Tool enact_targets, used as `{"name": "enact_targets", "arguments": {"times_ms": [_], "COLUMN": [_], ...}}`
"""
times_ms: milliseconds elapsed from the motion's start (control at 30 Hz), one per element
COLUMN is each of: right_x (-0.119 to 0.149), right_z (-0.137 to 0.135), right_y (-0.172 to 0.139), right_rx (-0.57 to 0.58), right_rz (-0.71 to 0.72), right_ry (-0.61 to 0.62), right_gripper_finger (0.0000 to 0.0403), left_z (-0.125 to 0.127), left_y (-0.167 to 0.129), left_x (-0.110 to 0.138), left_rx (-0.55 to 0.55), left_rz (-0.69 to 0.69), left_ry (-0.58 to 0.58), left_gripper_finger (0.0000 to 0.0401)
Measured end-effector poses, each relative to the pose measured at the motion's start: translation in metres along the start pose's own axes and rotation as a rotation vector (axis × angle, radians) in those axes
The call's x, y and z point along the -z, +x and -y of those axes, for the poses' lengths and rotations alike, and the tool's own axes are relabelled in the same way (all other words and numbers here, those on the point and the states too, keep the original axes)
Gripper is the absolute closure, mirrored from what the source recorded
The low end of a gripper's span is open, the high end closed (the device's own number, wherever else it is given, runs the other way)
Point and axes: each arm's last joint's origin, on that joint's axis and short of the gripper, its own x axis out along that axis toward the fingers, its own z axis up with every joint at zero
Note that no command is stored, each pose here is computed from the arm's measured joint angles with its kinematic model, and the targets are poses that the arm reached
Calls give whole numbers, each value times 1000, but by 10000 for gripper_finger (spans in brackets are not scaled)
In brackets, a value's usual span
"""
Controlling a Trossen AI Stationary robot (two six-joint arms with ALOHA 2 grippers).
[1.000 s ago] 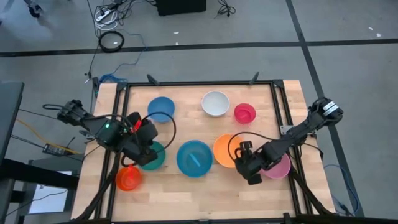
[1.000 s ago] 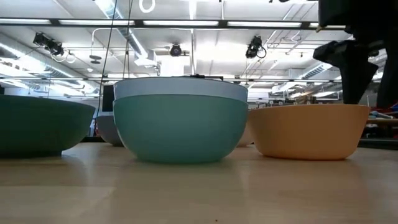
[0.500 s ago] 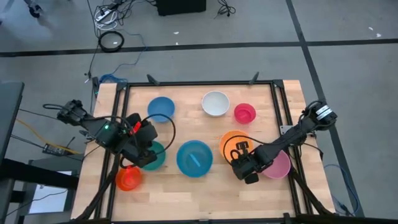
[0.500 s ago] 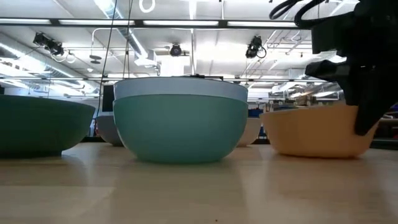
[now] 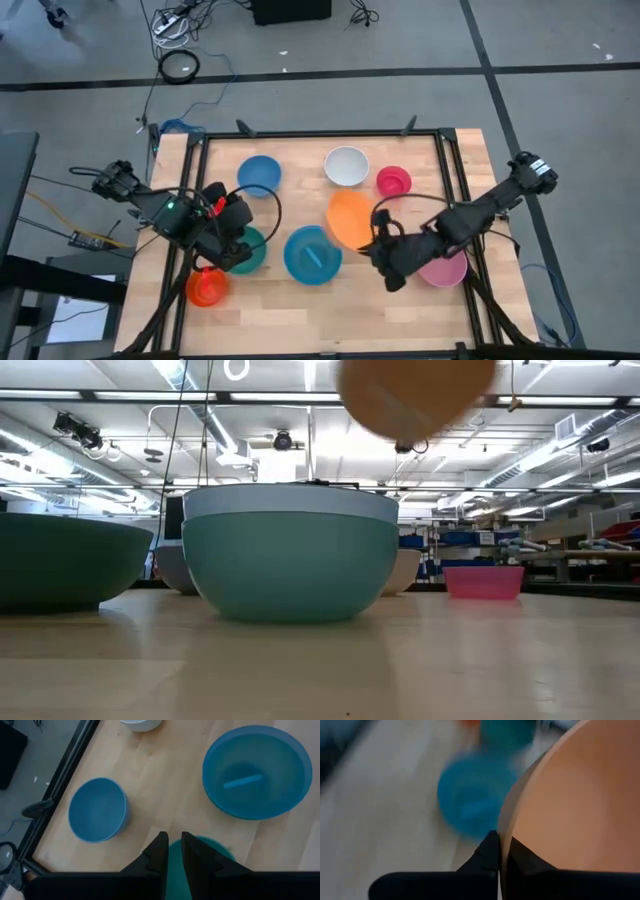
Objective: Nest bowls inside each other
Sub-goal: Stack the light orange bowl on top of the blue bowl, then stack the pink bowl on top of the light orange bowl
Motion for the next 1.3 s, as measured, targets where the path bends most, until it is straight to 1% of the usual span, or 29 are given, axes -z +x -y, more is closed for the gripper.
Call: {"name": "enact_targets", "arguments": {"times_ms": [67,167,300,400,533,633,800,933,1067,1300], "right_x": [-16,-27,-25,-20,-13,-9,-4,0,1,-6], "right_z": [8,13,9,2,-5,-6,-5,-2,0,6], "right_y": [2,15,40,61,85,99,119,129,130,116], "right_rx": [-18,-84,-170,-218,-254,-260,-285,-310,-328,-323], "right_rz": [102,182,153,96,37,-1,-23,-43,-46,-13], "right_ry": [-6,-8,-10,-24,-33,-34,-18,24,58,116], "right_gripper_finger": [402,402,403,403,403,403,398,380,351,290], "left_z": [0,0,0,0,0,0,0,0,0,0], "left_y": [0,0,0,0,0,0,0,0,0,0], "left_x": [0,0,0,0,0,0,0,0,0,0], "left_rx": [0,0,-1,-4,-8,-8,-8,-8,-8,-8], "left_rz": [0,0,-2,0,5,6,8,9,8,8], "left_ry": [0,1,4,6,5,5,3,3,4,5], "left_gripper_finger": [339,339,339,339,339,339,339,339,339,339]}}
